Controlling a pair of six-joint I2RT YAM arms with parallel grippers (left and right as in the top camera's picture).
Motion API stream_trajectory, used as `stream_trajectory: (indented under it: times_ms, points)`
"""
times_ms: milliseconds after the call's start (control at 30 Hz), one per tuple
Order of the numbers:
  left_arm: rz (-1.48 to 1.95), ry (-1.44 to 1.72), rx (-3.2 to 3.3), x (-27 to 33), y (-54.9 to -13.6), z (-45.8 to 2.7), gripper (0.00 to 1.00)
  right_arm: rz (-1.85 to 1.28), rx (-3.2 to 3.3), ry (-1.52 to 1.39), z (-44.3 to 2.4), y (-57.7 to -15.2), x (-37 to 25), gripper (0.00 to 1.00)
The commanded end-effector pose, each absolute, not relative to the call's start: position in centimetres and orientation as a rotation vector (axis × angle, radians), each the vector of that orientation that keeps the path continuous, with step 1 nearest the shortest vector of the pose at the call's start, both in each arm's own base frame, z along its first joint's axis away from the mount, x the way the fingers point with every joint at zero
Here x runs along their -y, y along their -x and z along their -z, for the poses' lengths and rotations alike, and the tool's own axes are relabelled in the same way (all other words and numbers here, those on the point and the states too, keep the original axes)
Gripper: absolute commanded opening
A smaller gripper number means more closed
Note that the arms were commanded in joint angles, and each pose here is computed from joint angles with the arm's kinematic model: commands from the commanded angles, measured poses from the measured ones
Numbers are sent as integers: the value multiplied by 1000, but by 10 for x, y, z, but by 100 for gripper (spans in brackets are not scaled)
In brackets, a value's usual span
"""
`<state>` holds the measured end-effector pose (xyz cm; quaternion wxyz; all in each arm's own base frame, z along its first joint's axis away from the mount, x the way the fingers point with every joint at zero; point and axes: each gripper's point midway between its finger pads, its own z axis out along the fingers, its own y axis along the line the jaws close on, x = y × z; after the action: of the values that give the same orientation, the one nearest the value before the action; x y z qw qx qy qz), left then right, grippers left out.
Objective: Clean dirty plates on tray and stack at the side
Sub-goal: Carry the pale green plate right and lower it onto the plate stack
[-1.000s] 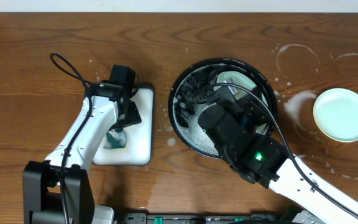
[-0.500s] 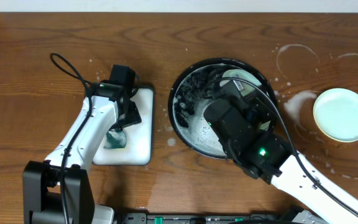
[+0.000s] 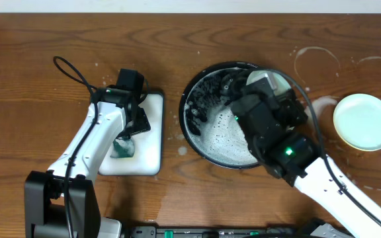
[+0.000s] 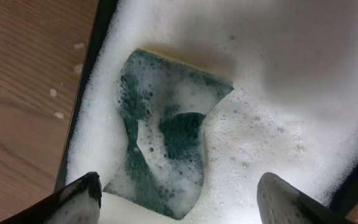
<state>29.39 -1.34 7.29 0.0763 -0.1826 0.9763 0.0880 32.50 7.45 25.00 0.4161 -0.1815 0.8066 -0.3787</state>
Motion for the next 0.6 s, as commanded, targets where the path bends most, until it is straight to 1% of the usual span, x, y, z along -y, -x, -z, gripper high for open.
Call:
stream_trajectory:
  times_ms: [0,67,133,200,233,300,333,400,500,567]
  points:
    - [-266,544,-2916,12,-295,-76,82,917,-2042,342,-252,-327,-61,1]
    - [-266,544,-2916,12,-295,-76,82,868,-2066,323,-247,-331,-60,1]
    - [-266,544,-2916,12,-295,-76,82,870,-2083,383,-243,-332,-61,1]
    - [-266,544,-2916,12,-295,-76,82,910,-2078,283,-247,-335,-44,1]
    - [-266,544,-2916,12,-295,-76,82,844,-2098,270,-243,-338,-47,1]
    - [-266,544,-2916,12,-295,-76,82,755,-2148,375,-230,-340,-59,1]
    - [-266,544,-2916,12,-295,-76,82,781,-2157,360,-229,-339,-52,1]
    - [-266,544,-2916,12,-295,-76,82,780,-2164,234,-228,-341,-40,1]
    - [-266,544,-2916,12,-295,-76,82,725,-2210,195,-219,-344,-33,1]
    - [-266,544,-2916,12,-295,-76,82,713,-2216,81,-218,-345,-19,1]
